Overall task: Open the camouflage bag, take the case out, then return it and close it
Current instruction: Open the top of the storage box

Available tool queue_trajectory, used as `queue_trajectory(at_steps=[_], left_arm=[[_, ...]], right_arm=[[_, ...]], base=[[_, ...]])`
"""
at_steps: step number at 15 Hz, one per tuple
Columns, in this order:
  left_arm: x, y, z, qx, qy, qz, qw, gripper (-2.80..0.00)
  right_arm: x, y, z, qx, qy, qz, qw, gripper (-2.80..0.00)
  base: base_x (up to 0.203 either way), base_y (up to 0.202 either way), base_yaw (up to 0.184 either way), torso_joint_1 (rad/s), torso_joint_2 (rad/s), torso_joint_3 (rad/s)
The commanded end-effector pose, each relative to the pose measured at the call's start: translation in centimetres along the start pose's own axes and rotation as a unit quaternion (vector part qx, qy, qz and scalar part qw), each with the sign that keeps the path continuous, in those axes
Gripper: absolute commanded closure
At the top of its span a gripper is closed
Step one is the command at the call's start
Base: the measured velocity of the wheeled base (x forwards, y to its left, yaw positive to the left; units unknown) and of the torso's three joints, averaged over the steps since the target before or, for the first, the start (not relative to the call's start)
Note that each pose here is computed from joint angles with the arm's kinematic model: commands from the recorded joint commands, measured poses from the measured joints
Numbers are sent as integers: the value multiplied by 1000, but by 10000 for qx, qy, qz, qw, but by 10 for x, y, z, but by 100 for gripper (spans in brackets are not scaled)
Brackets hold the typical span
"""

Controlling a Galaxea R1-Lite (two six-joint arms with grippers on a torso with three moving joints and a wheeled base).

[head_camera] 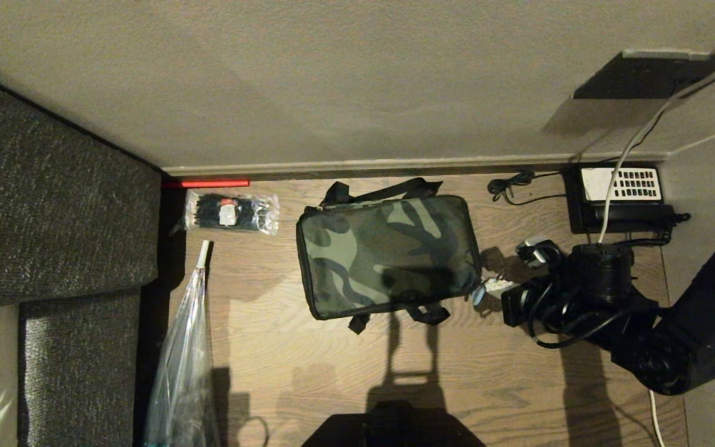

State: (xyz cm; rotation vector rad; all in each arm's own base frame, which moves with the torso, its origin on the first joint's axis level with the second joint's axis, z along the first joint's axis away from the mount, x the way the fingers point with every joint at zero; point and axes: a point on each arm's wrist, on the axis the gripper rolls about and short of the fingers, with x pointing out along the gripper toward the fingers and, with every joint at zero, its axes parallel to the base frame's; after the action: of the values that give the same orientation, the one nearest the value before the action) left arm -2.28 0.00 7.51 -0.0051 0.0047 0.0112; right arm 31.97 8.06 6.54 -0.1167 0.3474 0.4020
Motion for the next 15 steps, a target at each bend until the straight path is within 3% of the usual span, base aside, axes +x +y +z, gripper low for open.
queue_trajectory(at_steps=[1,15], left_arm=[[0,0,-1,-4,7,5,10000,0],[0,0,-1,-5,7,4,10000,0]], right_arm=[[-5,0,6,-3,-114,-5,9999,0],[11,-3,8,-231,-433,-48,9988,0]], base=[[0,0,0,0,0,0],[0,0,0,0,0,0]])
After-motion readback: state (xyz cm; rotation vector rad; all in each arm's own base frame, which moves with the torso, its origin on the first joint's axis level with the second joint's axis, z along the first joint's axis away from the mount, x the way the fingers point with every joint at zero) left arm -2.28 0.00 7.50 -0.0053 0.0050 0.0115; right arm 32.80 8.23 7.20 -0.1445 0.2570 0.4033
